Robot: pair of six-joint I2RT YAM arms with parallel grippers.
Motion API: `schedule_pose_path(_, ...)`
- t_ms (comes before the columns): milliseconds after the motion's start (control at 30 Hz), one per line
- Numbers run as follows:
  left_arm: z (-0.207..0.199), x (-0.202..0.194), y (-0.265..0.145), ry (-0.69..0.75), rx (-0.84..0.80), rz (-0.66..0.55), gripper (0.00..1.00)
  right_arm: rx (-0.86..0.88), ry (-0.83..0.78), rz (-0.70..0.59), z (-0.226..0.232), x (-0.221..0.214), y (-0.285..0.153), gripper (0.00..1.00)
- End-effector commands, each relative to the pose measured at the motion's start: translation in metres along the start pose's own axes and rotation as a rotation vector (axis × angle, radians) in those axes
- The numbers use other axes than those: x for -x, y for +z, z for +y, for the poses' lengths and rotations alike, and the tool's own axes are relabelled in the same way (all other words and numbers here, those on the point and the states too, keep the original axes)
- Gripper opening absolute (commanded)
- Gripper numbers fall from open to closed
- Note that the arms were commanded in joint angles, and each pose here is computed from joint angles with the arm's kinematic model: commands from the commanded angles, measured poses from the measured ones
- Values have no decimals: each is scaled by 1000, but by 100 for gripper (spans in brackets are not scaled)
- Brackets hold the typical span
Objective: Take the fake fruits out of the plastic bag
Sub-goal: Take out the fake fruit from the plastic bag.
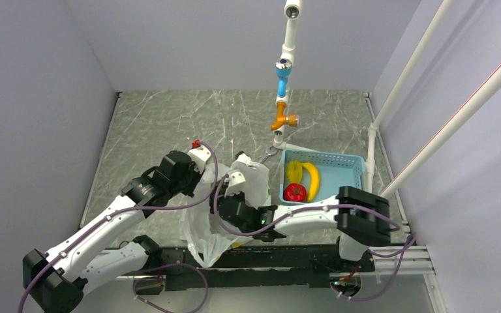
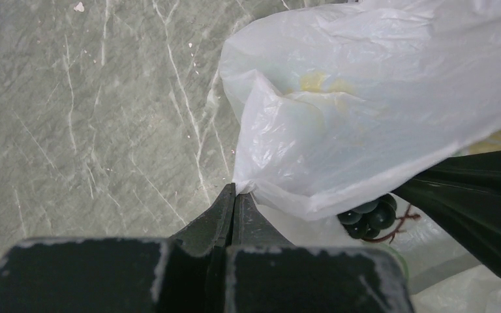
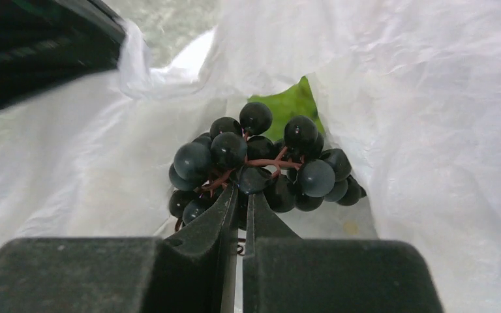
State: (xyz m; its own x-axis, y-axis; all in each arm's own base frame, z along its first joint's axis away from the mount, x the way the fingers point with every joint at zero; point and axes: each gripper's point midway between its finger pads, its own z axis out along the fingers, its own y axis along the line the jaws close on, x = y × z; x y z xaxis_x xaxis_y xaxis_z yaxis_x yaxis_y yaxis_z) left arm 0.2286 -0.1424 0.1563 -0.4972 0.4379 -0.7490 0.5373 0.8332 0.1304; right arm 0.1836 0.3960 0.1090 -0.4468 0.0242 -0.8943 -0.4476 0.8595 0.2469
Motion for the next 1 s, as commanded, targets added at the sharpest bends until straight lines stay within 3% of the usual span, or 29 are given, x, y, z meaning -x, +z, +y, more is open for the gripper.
schedule_pose_path(0, -2, 20, -5, 3, -11, -59, 0, 41, 50, -117, 6, 47, -16, 0)
schedule_pose_path(400, -1, 18, -3, 3, -8, -45, 0, 151, 113, -191, -3, 92, -64, 0)
schedule_pose_path(600, -2, 20, -4, 3, -13, -46, 0, 423, 207, -177, 33, 96, -85, 0)
schedule_pose_path(800, -2, 20, -4, 1, -13, -55, 0, 688, 137, -100, 96, 85, -88, 0)
schedule_pose_path(967, 8, 19, -6, -6, 46, -48, 0, 725, 127, -145, 104, 107, -99, 0)
